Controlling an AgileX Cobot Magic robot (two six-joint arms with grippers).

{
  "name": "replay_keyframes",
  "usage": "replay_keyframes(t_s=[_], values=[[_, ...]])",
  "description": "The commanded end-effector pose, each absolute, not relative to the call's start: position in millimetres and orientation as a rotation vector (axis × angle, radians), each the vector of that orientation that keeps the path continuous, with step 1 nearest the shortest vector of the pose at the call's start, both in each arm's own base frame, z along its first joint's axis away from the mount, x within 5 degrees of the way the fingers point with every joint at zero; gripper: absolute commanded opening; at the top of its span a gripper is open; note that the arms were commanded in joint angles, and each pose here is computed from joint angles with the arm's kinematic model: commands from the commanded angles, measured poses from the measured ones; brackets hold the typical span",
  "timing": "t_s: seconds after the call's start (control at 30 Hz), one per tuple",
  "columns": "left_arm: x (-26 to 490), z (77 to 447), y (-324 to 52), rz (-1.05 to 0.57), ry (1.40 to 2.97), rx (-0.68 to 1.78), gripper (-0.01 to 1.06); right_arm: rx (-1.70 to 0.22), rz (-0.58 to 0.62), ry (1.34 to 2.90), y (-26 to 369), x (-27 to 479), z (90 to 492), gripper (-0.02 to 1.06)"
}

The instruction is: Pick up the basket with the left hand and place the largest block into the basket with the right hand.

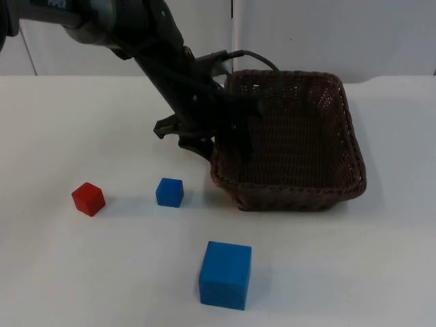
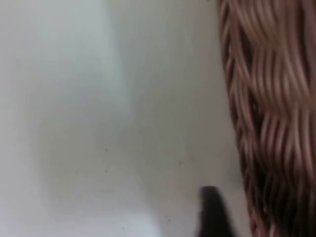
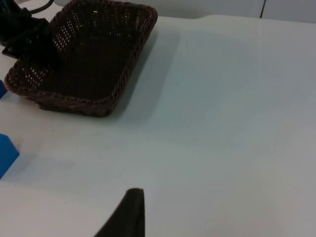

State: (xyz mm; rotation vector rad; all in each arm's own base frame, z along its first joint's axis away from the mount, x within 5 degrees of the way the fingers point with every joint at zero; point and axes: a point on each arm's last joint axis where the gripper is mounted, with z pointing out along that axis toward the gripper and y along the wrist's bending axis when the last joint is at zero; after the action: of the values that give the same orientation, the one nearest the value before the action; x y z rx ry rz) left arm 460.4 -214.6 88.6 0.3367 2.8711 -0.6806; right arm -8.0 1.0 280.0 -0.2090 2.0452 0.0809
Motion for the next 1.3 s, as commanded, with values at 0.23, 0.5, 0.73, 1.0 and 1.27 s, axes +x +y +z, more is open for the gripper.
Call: replay_keyframes(t_s=[0.23, 0.5, 0.73, 1.0, 1.27], values=[[458.3, 94.9, -223.7, -0.825, 2.866, 0.250, 0.00, -0.210, 0.074, 2.035, 1.0, -7.7, 280.3, 1.05], [456.4, 137.2, -226.1, -0.893, 2.797, 0.255, 0.00, -0.210, 0.074, 2.035, 1.0, -7.7, 280.3, 1.05], [448.5, 200.9, -220.5, -0.907, 2.701, 0.315, 0.00, -0.210, 0.074, 2.035, 1.0, -7.7, 280.3, 1.05], [437.4, 239.1, -192.5, -0.907, 2.719, 0.339, 0.00, -0.210, 0.074, 2.035, 1.0, -7.7, 280.3, 1.05], [418.4, 248.9, -164.2, -0.868, 2.750, 0.316, 0.00, -0.210, 0.074, 2.035, 1.0, -7.7, 280.3, 1.05]])
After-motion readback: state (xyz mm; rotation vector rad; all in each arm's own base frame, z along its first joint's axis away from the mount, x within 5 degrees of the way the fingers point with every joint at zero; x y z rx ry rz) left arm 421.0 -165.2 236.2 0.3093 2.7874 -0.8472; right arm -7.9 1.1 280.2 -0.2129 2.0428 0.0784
